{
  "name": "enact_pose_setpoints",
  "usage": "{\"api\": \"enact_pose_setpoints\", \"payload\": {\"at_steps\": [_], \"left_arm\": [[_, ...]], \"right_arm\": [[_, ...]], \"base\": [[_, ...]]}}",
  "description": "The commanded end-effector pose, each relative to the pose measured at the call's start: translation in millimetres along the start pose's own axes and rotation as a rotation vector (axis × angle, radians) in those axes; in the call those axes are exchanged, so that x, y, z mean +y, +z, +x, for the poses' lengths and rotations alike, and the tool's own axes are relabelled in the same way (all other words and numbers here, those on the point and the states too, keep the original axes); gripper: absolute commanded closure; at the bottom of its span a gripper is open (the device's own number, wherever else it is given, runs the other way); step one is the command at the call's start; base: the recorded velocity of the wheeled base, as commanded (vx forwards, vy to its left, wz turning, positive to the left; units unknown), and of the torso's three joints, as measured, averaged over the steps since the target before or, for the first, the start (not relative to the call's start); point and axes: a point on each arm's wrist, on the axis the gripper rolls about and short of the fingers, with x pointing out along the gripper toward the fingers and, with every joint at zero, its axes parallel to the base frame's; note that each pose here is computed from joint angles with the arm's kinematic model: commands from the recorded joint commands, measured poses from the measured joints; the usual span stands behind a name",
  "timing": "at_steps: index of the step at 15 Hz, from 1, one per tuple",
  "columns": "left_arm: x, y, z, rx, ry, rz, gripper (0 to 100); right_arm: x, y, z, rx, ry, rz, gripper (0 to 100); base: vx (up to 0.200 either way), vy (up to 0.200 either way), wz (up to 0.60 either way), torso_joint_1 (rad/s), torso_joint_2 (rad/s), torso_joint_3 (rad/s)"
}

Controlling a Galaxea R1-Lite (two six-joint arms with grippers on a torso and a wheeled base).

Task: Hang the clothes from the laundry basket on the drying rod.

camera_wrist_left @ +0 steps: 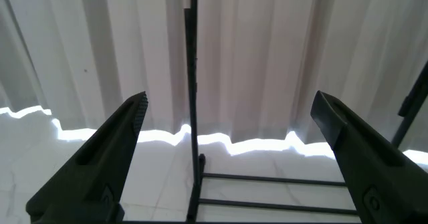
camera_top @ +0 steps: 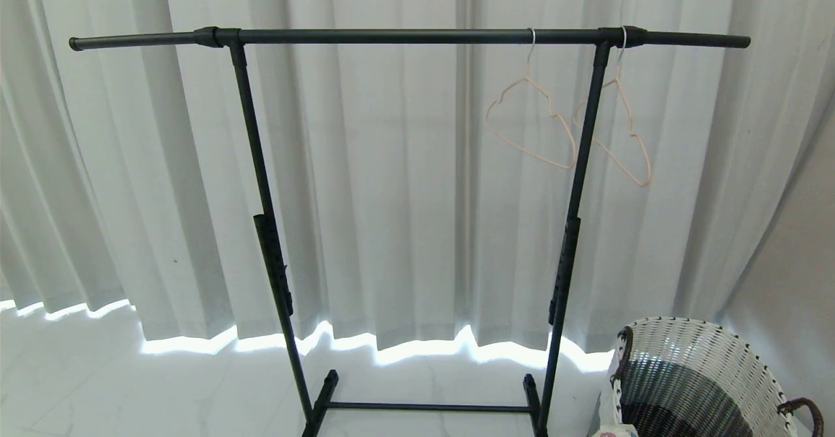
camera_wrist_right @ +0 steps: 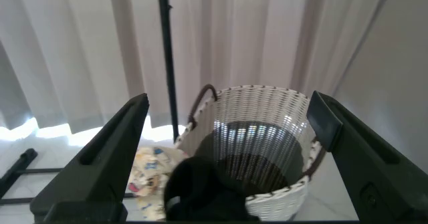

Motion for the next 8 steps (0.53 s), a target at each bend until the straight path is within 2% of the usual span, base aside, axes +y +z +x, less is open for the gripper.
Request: {"api": "enact_pose_setpoints", "payload": {"at_steps": [1,8], "left_arm": [[0.0,0.0,0.1,0.001,0.0,-0.002,0],[0.0,0.0,0.0,0.0,0.0,-0.005,0]], "right_arm": [[0.0,0.0,0.0,0.0,0.001,0.0,0],[0.0,0.0,0.0,0.0,0.001,0.0,0]], "base": [[0.0,0.0,0.0,0.0,0.0,0.0],[0.0,0.0,0.0,0.0,0.0,0.0]]}}
